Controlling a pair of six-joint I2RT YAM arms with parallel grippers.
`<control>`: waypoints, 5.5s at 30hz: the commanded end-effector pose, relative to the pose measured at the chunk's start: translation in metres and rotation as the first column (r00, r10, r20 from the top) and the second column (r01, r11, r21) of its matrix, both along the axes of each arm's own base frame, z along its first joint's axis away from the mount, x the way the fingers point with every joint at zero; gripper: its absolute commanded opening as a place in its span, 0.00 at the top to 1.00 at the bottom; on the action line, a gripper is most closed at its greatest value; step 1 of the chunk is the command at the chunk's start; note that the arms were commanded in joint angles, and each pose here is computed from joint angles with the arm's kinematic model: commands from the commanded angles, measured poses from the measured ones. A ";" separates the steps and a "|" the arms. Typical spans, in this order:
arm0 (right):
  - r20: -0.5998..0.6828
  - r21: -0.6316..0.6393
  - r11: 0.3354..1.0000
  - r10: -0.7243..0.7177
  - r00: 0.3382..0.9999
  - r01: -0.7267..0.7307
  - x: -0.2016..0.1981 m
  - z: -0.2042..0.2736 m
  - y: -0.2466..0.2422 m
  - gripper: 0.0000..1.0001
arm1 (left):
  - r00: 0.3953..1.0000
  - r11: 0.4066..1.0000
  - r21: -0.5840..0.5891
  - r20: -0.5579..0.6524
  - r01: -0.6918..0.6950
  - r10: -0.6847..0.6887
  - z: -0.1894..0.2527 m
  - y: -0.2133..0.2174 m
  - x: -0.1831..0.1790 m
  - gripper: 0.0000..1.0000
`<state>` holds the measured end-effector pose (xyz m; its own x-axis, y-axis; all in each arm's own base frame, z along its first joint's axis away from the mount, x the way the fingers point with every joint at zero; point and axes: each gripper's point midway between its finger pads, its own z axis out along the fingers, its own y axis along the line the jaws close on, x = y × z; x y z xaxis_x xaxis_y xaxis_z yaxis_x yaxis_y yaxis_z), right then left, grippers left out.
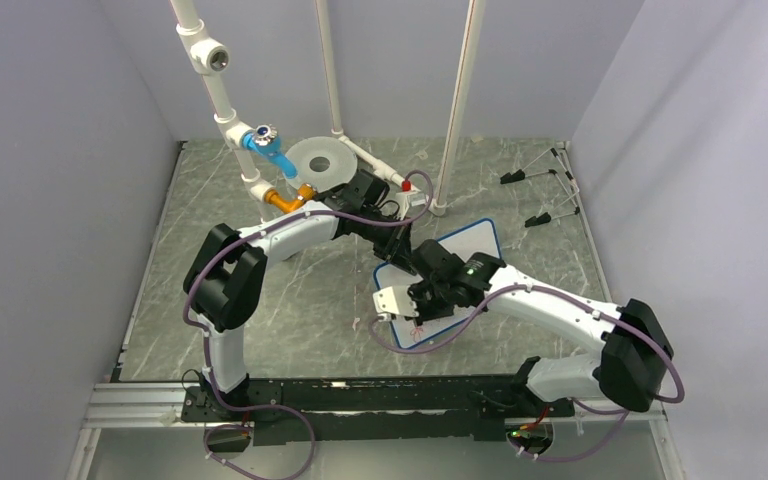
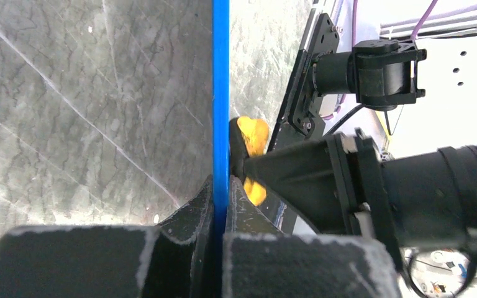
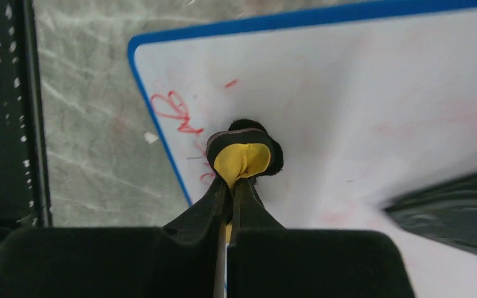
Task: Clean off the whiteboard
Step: Erase the whiteboard at the center of the board.
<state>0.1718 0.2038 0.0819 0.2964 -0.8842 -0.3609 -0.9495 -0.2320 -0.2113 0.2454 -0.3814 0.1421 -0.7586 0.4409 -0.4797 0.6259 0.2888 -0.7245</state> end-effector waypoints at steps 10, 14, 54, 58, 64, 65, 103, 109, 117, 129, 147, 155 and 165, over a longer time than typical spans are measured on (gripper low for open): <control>0.025 -0.048 0.984 0.172 0.985 -0.171 -0.010 -0.002 0.028 1.00 | 0.998 0.994 -0.098 0.037 0.056 -0.053 0.039 -0.013 -0.002 1.00; -0.050 -0.122 0.967 0.220 0.974 -0.225 -0.030 -0.017 0.012 1.00 | 0.998 0.993 -0.100 0.038 0.057 -0.054 0.040 -0.013 -0.001 1.00; 0.251 -0.064 0.998 -0.002 0.968 0.019 0.030 0.035 0.061 1.00 | 0.997 0.993 -0.094 0.039 0.075 -0.072 0.035 -0.015 -0.006 1.00; 0.337 0.059 0.992 -0.128 0.933 0.115 0.059 0.069 0.066 1.00 | 0.997 0.993 -0.094 0.043 0.074 -0.071 0.036 -0.013 -0.007 1.00; 0.269 -0.016 0.998 -0.053 0.962 0.059 0.040 0.048 0.048 1.00 | 0.996 0.993 -0.093 0.047 0.075 -0.071 0.037 -0.013 -0.007 1.00; 0.233 -0.042 0.999 -0.013 0.972 0.024 0.030 0.040 0.044 1.00 | 0.996 0.993 -0.093 0.047 0.076 -0.072 0.037 -0.013 -0.007 1.00; -0.062 0.263 0.805 -0.535 0.842 0.531 0.070 0.011 -0.118 1.00 | 0.996 0.990 -0.118 0.052 0.072 -0.066 0.041 -0.010 -0.006 1.00; -0.044 0.388 0.773 -0.529 0.847 0.503 0.084 0.040 -0.099 1.00 | 0.997 0.990 -0.118 0.045 0.072 -0.067 0.039 -0.011 -0.005 1.00; -0.058 0.554 0.553 -0.720 0.692 0.622 0.144 0.096 -0.096 1.00 | 0.997 0.990 -0.122 0.044 0.068 -0.063 0.039 -0.011 -0.006 1.00; -0.093 0.406 0.851 -0.325 0.941 0.334 0.054 0.048 -0.007 1.00 | 0.997 0.990 -0.125 0.052 0.063 -0.057 0.042 -0.011 -0.005 1.00; 0.088 0.361 0.770 -0.589 0.803 0.525 0.105 0.063 -0.090 1.00 | 0.997 0.991 -0.118 0.061 0.061 -0.054 0.041 -0.008 -0.007 1.00; 0.028 0.281 0.927 -0.266 0.963 0.248 0.043 0.034 -0.044 1.00 | 0.997 0.992 -0.114 0.057 0.054 -0.048 0.042 -0.009 -0.005 1.00; 0.019 0.110 0.990 0.085 0.996 -0.087 -0.013 -0.001 -0.003 1.00 | 0.998 0.992 -0.115 0.048 0.045 -0.040 0.042 -0.013 -0.004 1.00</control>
<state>0.1706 0.1969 0.0958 0.2685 -0.8032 -0.5318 -0.9575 -0.1620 -0.2387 0.2476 -0.3847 0.1417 -0.7632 0.4338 -0.4789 0.6217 0.2906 -0.7274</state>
